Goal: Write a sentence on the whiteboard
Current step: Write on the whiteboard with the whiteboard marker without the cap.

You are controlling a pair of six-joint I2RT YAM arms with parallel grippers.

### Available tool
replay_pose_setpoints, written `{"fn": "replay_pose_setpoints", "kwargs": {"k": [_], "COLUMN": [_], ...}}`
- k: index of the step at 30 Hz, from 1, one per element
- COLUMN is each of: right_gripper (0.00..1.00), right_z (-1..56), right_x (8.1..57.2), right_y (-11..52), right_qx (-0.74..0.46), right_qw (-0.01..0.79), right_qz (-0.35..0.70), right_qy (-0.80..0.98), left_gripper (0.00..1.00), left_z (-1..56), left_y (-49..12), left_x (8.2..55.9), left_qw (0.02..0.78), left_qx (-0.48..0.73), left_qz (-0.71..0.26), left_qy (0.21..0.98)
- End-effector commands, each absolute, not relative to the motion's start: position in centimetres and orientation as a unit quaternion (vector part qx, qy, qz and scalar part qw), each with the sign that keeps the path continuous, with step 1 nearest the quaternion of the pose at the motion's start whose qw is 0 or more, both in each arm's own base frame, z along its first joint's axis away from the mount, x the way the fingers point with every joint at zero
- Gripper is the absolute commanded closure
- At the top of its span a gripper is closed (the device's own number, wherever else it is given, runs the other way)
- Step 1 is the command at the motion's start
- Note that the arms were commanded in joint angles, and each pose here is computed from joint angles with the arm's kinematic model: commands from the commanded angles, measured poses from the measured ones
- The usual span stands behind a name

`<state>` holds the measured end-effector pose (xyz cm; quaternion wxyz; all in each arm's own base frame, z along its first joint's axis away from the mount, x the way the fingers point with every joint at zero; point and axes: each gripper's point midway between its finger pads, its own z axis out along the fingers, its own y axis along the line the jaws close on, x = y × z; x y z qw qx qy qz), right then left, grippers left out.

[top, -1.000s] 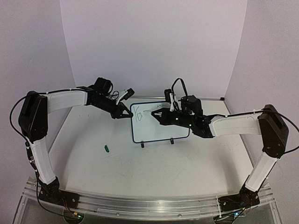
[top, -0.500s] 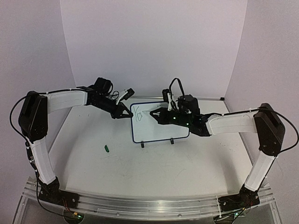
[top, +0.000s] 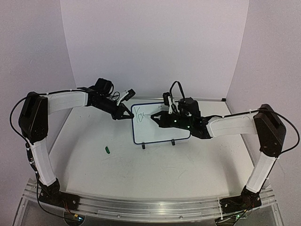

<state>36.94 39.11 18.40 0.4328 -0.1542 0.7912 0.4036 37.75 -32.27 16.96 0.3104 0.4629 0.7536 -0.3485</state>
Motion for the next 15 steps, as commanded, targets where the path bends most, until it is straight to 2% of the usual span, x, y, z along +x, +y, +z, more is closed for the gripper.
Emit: {"fn": "replay_pose_setpoints", "kwargs": {"k": [1,7,15], "right_gripper": [1.0,1.0,1.0], "right_z": [16.4,16.1,18.6], "right_x": [37.1,37.1,37.5], "right_y": [38.2,37.9,37.7], "right_qx": [-0.141,-0.137,-0.133], "right_qw": [0.424,0.425,0.451], "right_qz": [0.39,0.385,0.385], "right_qy": [0.805,0.808,0.794], "left_gripper": [1.0,1.0,1.0], "left_z": [16.4,16.5,16.5], "left_y": [-30.5,-30.5,-30.5], "left_x": [39.0,39.0,39.0], "left_qw": [0.326,0.327,0.326], "left_qx": [0.464,0.465,0.465], "left_qz": [-0.286,-0.286,-0.286], "left_qy": [0.772,0.772,0.772]}}
